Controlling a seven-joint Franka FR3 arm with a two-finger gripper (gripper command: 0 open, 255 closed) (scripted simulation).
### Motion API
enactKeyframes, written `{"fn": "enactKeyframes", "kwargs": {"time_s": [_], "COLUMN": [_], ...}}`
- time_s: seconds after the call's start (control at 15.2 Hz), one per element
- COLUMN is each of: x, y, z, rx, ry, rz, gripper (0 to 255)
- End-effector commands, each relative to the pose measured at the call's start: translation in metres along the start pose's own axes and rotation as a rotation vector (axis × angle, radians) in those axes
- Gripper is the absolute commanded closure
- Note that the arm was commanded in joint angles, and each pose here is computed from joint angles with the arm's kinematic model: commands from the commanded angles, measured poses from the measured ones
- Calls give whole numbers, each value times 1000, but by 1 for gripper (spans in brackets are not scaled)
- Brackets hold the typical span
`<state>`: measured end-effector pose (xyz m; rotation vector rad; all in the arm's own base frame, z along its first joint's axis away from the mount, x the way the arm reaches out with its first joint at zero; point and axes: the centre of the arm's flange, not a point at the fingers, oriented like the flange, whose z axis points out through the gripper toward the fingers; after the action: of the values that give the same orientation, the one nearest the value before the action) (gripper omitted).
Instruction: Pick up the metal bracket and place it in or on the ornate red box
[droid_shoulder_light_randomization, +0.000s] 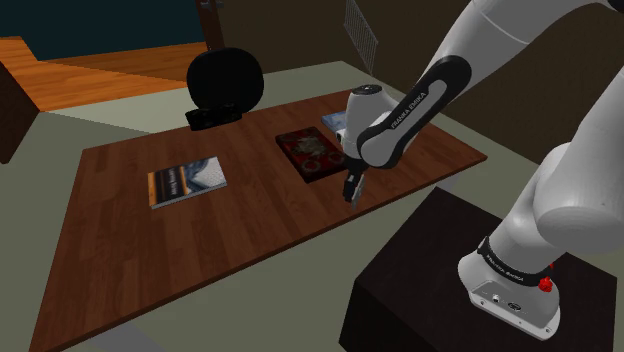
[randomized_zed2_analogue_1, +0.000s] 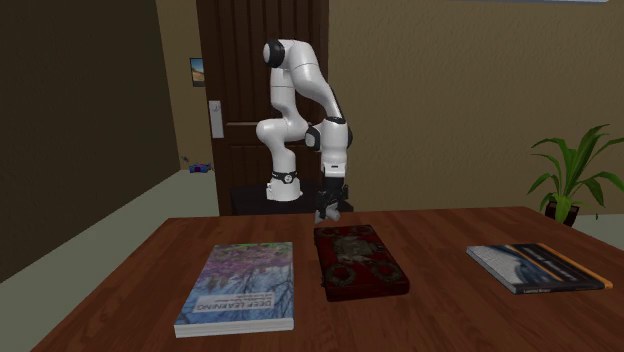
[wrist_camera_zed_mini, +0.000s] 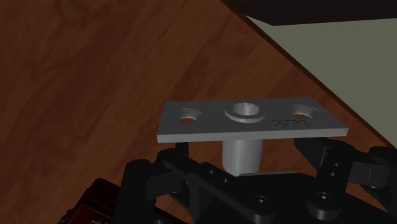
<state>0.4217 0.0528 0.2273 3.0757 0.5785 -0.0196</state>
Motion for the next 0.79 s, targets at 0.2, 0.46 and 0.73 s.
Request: {"fn": "enactKeyframes", "kwargs": {"time_s": [0.2, 0.46, 0.73], "x": [0, 0, 0], "y": [0, 0, 0], "z": [0, 0, -10], "rx": [0, 0, 0], "ry": [0, 0, 0], "rz": [0, 0, 0], "gripper": [255, 255, 255]}}
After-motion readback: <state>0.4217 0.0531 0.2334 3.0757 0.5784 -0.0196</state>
